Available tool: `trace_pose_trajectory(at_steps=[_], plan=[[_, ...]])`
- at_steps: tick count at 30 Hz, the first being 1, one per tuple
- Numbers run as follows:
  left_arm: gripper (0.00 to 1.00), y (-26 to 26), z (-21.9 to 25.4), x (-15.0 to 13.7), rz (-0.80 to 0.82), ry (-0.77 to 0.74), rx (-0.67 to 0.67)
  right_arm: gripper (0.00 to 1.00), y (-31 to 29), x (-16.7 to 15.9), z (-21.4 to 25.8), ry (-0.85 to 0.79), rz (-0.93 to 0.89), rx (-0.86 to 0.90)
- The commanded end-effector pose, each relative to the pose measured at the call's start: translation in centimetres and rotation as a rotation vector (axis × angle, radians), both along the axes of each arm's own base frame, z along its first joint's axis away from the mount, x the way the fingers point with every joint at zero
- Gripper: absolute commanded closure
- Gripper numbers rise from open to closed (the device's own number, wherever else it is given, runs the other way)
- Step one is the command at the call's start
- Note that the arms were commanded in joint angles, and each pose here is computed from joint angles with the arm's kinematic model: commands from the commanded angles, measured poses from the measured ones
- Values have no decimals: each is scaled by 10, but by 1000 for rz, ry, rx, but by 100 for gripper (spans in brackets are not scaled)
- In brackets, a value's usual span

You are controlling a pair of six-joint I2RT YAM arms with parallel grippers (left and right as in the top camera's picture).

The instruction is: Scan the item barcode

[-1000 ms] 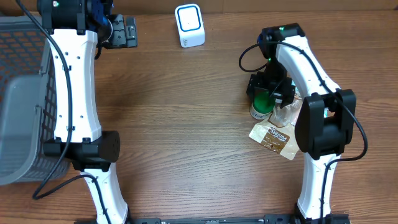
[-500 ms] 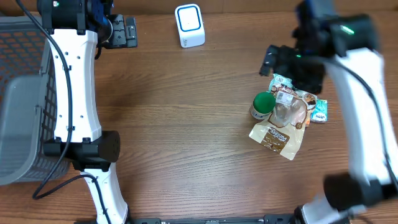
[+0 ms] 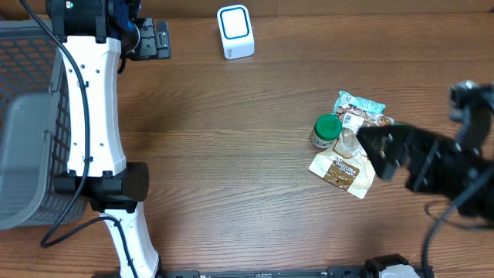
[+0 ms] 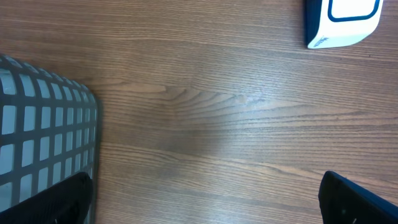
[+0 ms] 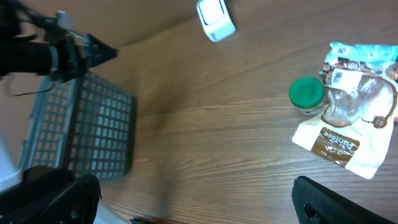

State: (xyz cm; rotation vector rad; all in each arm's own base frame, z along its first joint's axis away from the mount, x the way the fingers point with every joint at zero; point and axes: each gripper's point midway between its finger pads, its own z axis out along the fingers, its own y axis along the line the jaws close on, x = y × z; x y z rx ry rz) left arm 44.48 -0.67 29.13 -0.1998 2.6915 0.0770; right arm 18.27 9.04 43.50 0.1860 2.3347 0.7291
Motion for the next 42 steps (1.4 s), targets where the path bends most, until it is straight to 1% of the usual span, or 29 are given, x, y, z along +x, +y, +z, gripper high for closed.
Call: trace_pose_trajectory(at_steps=[1, 7, 13, 19, 23, 25, 28, 33, 37, 42], plan=[[0, 1, 11, -3, 2, -29, 10, 0, 1, -17, 12, -58, 18, 22], [0, 1, 11, -3, 2, -29, 10, 0, -1, -27, 17, -87, 18, 26], [0, 1, 11, -3, 2, -29, 10, 0, -32, -12, 6, -89, -141, -81], [0, 1, 11, -3, 2, -29, 10, 0, -42, -21, -5, -82, -192, -94], [0, 1, 11, -3, 2, -29, 10, 0, -56, -19, -20, -125, -253, -137], [0, 1, 11, -3, 2, -29, 10, 0, -56, -15, -29, -172, -224, -172], [0, 1, 11, -3, 2, -29, 10, 0, -50, -4, -49, -299, -150, -224], [0, 1, 11, -3, 2, -29, 10, 0, -37, 11, -78, -496, -49, -234], [0, 1, 11, -3, 2, -29, 10, 0, -33, 23, -110, -650, -47, -213], [0, 1, 11, -3, 2, -29, 10, 0, -27, 31, -144, -783, -31, -193]])
